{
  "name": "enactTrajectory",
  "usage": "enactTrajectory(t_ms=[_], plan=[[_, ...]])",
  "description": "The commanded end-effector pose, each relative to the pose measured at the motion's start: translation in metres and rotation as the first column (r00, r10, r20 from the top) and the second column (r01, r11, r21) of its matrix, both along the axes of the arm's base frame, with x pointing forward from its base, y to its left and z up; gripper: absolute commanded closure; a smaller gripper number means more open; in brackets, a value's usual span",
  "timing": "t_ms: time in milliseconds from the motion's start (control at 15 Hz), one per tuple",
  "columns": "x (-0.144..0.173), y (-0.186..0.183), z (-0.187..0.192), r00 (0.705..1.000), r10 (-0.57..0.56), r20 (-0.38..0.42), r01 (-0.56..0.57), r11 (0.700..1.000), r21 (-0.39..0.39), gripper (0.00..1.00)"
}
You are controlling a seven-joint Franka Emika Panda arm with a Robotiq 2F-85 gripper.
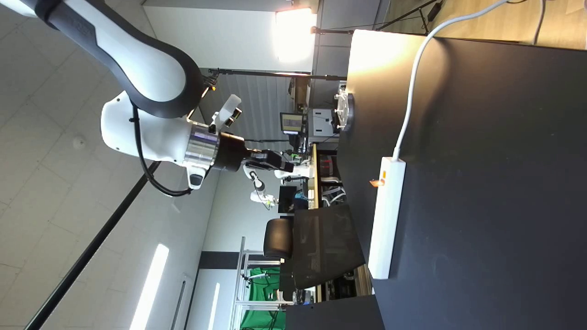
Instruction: Push the switch of the extension cord
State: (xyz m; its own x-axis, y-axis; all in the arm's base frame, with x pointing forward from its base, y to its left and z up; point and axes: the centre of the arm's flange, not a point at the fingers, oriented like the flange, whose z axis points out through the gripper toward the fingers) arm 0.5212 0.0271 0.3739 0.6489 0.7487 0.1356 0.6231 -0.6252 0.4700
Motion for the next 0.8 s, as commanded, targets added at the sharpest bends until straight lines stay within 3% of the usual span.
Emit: enactTrajectory(t_ms=[0,333,733], plan=[[0.004,0.000,-0.011,0.998,-0.051,0.024,0.052,0.998,-0.021,1.00],[0.009,-0.002,-0.050,0.978,-0.201,0.054,0.203,0.979,-0.028,1.00],[0.018,-0.001,-0.097,0.941,-0.337,0.032,0.334,0.940,0.075,1.00]])
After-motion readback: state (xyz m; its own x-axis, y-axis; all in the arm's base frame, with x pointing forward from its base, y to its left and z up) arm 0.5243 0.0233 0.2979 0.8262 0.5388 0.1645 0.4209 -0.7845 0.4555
